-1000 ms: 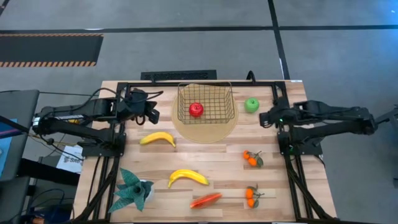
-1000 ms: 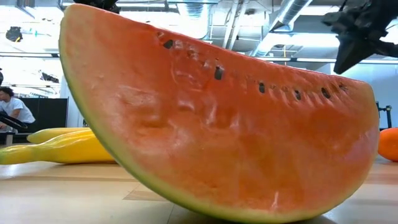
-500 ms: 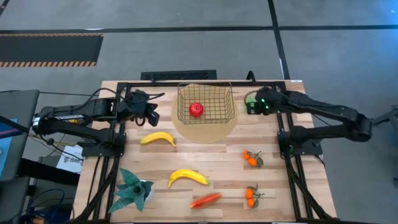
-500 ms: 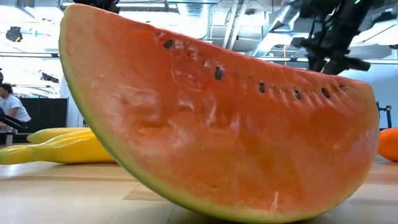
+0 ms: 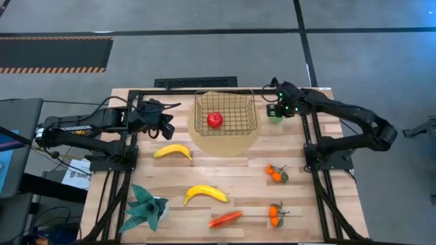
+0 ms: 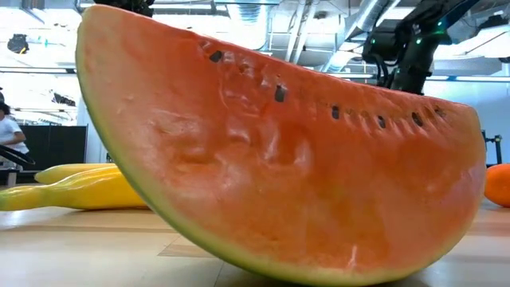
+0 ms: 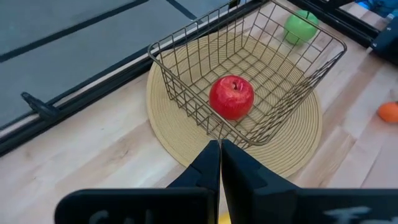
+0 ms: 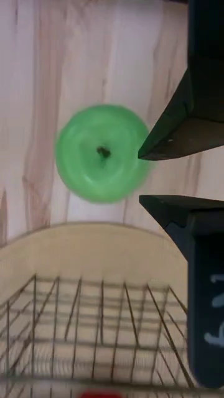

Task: Build produce basket
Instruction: Put the green apple into the basket

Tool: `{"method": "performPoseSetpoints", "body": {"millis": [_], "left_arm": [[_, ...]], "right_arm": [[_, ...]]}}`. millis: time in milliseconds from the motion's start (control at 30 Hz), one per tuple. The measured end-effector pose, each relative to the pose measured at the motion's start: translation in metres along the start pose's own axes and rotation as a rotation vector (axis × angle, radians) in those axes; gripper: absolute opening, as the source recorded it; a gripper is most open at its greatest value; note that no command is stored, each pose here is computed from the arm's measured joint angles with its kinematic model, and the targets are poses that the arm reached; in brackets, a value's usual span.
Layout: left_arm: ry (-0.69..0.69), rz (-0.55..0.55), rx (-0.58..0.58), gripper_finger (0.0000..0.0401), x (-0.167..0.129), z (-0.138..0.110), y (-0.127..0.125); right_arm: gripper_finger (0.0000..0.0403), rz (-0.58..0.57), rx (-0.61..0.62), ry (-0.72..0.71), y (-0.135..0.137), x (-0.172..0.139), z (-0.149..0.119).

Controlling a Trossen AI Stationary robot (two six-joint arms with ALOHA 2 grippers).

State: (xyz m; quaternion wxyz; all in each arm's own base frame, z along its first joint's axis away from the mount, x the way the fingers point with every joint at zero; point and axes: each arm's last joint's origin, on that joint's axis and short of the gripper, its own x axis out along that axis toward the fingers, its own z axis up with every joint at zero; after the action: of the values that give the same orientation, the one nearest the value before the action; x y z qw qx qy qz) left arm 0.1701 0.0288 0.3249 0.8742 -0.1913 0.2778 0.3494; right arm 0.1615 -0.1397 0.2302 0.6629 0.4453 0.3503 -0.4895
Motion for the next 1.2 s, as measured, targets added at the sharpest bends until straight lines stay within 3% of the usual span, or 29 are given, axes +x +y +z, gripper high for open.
{"method": "performPoseSetpoints", "body": {"millis": [333, 667, 1200], "left_arm": [[-0.015, 0.021, -0.057, 0.0000, 0.000, 0.000, 0.001], [-0.025, 0.034, -0.092, 0.0000, 0.000, 0.001, 0.001], [-0.043, 0.058, -0.094, 0.0000, 0.000, 0.001, 0.002]], "right_arm": [[0.0122, -0.057, -0.040, 0.059, -0.018, 0.020, 0.018], [0.0121, 0.002, -0.044, 0.020, -0.022, 0.023, 0.030], [0.0121, 0.017, -0.065, 0.014, -0.013, 0.023, 0.025]]}}
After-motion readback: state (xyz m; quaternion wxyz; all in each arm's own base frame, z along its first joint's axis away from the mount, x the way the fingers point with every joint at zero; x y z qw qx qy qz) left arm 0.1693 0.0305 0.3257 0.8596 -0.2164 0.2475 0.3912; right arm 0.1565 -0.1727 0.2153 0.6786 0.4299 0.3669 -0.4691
